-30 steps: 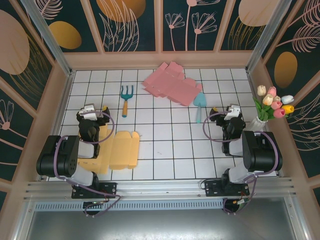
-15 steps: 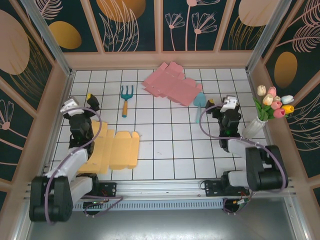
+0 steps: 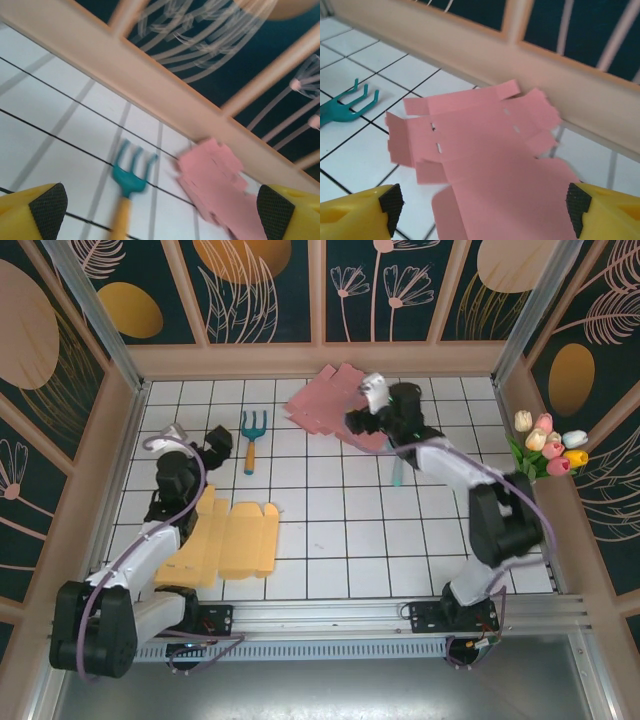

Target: Fold the paper box

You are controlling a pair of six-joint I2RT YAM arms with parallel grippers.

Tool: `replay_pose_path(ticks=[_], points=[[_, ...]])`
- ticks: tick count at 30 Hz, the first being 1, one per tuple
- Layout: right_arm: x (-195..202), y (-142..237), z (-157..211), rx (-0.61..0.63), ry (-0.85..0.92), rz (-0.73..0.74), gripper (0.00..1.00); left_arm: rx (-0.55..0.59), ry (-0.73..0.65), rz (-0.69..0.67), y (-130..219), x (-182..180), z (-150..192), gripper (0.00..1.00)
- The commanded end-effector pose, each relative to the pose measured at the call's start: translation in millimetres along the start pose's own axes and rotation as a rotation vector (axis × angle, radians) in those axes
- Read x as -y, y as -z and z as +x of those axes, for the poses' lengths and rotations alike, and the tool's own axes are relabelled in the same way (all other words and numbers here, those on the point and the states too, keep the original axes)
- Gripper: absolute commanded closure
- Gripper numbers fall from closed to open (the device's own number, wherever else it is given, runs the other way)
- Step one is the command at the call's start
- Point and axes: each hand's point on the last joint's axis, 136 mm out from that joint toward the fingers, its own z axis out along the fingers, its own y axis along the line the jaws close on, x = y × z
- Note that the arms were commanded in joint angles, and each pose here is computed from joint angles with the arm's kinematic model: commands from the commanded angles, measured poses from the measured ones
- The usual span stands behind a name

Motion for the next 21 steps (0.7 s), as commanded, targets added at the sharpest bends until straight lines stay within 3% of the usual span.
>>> replay_pose_path(ticks=[1,7,12,21], points=[[-35.6,-25.8,37.7,-0.197,0.105,-0.181,0.15,-0.020,0.057,-0.066,-3.7,-4.6,5.0,0.01],[-55.7,-74.9,23.8,-0.180,0.066,-0.282,0.35,-0.008,0.059,-0.066,-12.2,-8.7,16.8,0.01],[-82.1,-87.4,23.2,-0.128,0.046,-0.408,0.39,-0.033,0.061,-0.049,-20.4,-12.0,32.2,0.01],[-105.0,-119.5,37.5,-0.174,0.087,-0.443,0.52,-0.099,0.083,-0.049,-43.9,-13.5,50.3,0.01]])
